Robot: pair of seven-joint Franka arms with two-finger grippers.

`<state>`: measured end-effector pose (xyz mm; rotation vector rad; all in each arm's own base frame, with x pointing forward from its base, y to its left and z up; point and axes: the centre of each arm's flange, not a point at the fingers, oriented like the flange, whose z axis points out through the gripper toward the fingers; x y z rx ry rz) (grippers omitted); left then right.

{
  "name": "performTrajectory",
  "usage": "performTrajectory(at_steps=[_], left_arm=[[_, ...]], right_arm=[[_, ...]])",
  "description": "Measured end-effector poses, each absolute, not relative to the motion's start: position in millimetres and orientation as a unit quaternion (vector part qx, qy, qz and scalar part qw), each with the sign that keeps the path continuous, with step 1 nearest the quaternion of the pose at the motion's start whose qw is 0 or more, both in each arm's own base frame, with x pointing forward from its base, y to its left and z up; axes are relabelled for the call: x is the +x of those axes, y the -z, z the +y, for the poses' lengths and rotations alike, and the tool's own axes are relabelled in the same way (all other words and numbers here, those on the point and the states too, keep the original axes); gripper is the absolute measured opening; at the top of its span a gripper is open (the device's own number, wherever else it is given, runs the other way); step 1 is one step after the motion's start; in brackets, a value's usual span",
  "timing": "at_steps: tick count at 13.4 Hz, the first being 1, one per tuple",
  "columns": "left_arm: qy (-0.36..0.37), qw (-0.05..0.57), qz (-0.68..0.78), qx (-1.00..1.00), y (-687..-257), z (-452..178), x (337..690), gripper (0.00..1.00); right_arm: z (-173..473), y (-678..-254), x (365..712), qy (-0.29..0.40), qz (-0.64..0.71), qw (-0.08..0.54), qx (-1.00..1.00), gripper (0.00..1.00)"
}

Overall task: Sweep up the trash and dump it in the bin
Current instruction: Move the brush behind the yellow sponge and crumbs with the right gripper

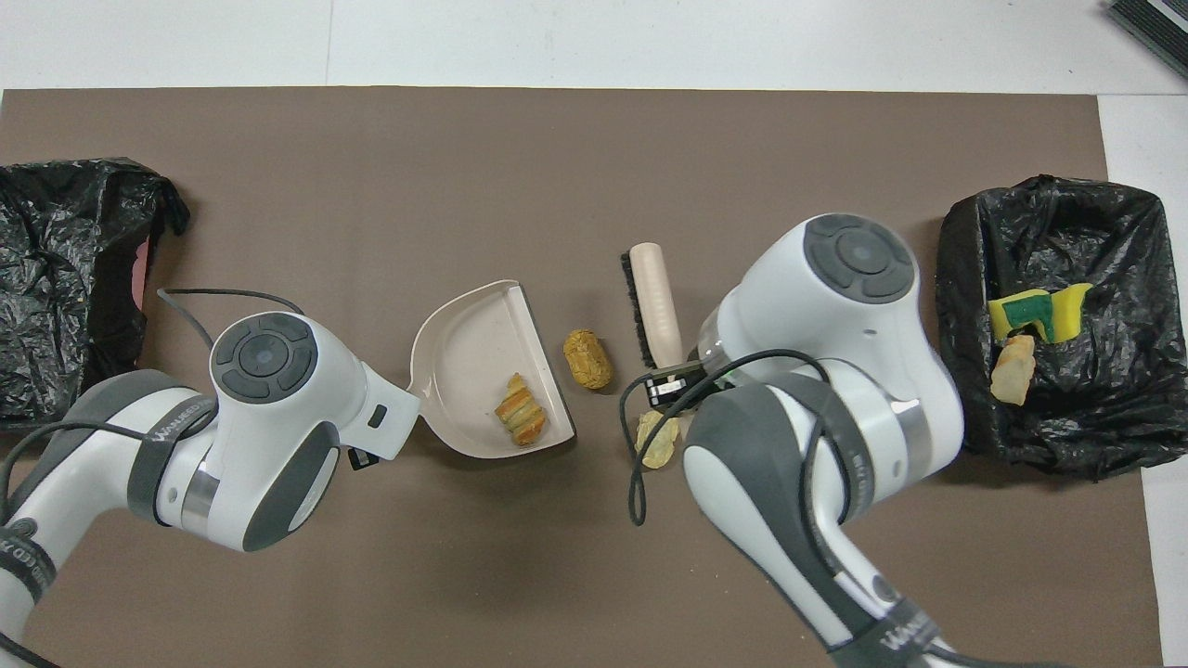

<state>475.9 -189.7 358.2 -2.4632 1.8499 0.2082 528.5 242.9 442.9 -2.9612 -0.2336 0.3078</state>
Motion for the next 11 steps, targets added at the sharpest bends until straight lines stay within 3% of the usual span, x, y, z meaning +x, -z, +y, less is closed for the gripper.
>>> performTrajectory(at_steps=[5,11], left_arm=[[-0.069,0.021,0.665,-0.743,-358,-191,476,0.31],[-0.07,0.022,0.657,-0.75,-357,-191,475,0.31]], right_arm=[[147,-419,528,-0.134,-0.014,0.007,-0.991,0.26],[84,-369,456,-0.127,0.036,-0.002,-0.991,0.26]])
